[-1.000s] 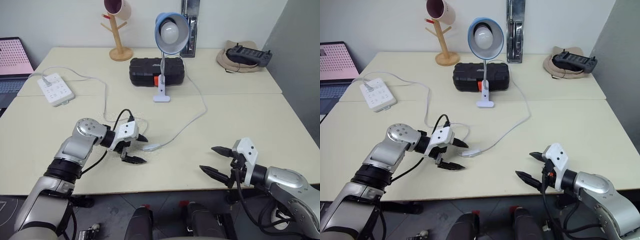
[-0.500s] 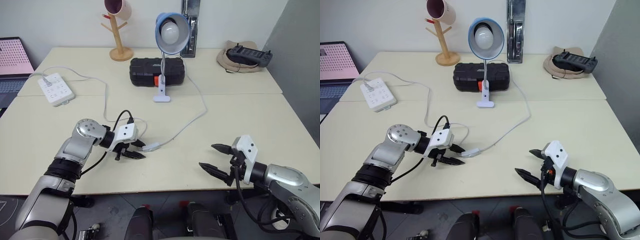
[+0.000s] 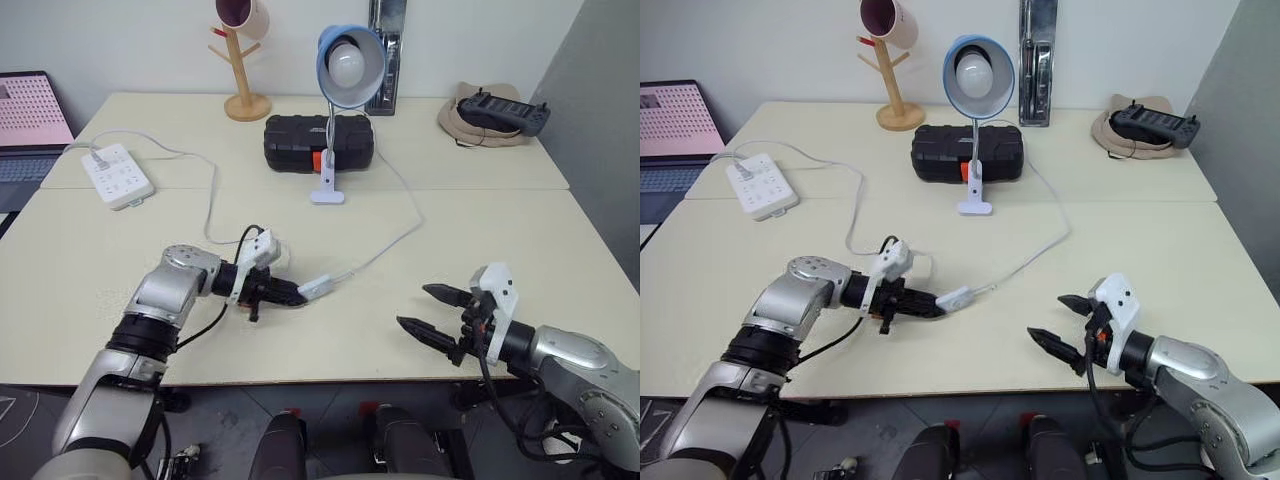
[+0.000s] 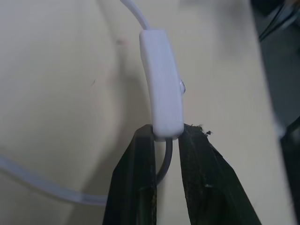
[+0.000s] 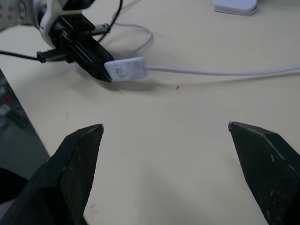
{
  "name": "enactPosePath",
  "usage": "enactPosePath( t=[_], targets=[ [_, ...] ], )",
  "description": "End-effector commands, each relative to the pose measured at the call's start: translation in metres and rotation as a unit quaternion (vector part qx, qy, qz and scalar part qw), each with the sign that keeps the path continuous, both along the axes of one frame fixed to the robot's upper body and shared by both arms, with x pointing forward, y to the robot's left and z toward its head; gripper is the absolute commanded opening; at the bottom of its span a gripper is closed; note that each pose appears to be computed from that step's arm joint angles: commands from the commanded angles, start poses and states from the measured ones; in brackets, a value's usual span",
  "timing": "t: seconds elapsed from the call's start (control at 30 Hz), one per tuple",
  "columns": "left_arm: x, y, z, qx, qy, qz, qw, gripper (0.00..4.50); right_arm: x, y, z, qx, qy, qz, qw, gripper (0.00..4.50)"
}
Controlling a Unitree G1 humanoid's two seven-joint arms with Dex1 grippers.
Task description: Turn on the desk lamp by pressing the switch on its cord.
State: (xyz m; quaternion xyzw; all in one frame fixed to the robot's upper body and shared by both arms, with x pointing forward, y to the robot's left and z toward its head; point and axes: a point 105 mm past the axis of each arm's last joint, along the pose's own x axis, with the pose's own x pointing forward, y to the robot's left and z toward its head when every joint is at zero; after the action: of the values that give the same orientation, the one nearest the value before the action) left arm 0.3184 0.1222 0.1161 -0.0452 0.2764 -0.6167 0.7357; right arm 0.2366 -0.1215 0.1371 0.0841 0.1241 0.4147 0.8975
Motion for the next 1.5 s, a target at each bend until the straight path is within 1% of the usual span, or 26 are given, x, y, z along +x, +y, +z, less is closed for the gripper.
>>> enactPosePath(
  t=[0.03, 0.17, 0.3, 0.37, 0.53, 0.77, 1.03, 1.1, 1.13, 1.17, 1.2, 1.23, 1.5],
  targets=[
    [-0.012, -0.028, 0.055, -0.137, 0.093, -0.001, 0.986, 0.37, -0.008, 0.008, 0.011, 0.123, 0.061, 0.011, 0.990, 4.50],
    [-0.020, -0.051, 0.067, -0.194, 0.134, 0.007, 0.972, 0.37, -0.009, 0.016, 0.028, 0.253, 0.114, 0.018, 0.961, 4.50],
    [-0.032, -0.063, 0.067, -0.215, 0.155, 0.003, 0.964, 0.37, -0.003, 0.012, 0.046, 0.327, 0.141, 0.012, 0.934, 4.50],
    [-0.042, -0.069, 0.067, -0.230, 0.171, -0.007, 0.958, 0.37, 0.001, 0.013, 0.059, 0.350, 0.150, 0.020, 0.924, 4.50],
    [-0.053, -0.073, 0.068, -0.240, 0.181, -0.015, 0.953, 0.37, 0.001, 0.021, 0.066, 0.344, 0.168, 0.039, 0.923, 4.50],
    [-0.052, -0.074, 0.071, -0.251, 0.183, -0.006, 0.950, 0.37, -0.001, 0.029, 0.066, 0.323, 0.175, 0.061, 0.928, 4.50],
    [-0.060, -0.078, 0.067, -0.248, 0.186, -0.015, 0.951, 0.37, 0.000, 0.032, 0.063, 0.318, 0.174, 0.067, 0.930, 4.50],
    [-0.060, -0.078, 0.068, -0.249, 0.187, -0.017, 0.950, 0.37, 0.001, 0.032, 0.062, 0.318, 0.174, 0.066, 0.929, 4.12],
    [-0.060, -0.078, 0.068, -0.249, 0.187, -0.017, 0.950, 0.37, 0.001, 0.032, 0.062, 0.319, 0.174, 0.066, 0.929, 4.05],
    [-0.060, -0.078, 0.068, -0.249, 0.187, -0.017, 0.950, 0.37, 0.001, 0.032, 0.062, 0.319, 0.174, 0.067, 0.929, 3.85],
    [-0.060, -0.078, 0.068, -0.249, 0.187, -0.017, 0.950, 0.37, 0.001, 0.032, 0.062, 0.319, 0.174, 0.067, 0.929, 3.58],
    [-0.060, -0.078, 0.068, -0.249, 0.187, -0.017, 0.950, 0.37, 0.001, 0.032, 0.061, 0.319, 0.174, 0.067, 0.929, 3.45],
    [-0.061, -0.078, 0.068, -0.249, 0.187, -0.018, 0.950, 0.37, 0.001, 0.033, 0.059, 0.318, 0.173, 0.069, 0.930, 1.70]
  ],
)
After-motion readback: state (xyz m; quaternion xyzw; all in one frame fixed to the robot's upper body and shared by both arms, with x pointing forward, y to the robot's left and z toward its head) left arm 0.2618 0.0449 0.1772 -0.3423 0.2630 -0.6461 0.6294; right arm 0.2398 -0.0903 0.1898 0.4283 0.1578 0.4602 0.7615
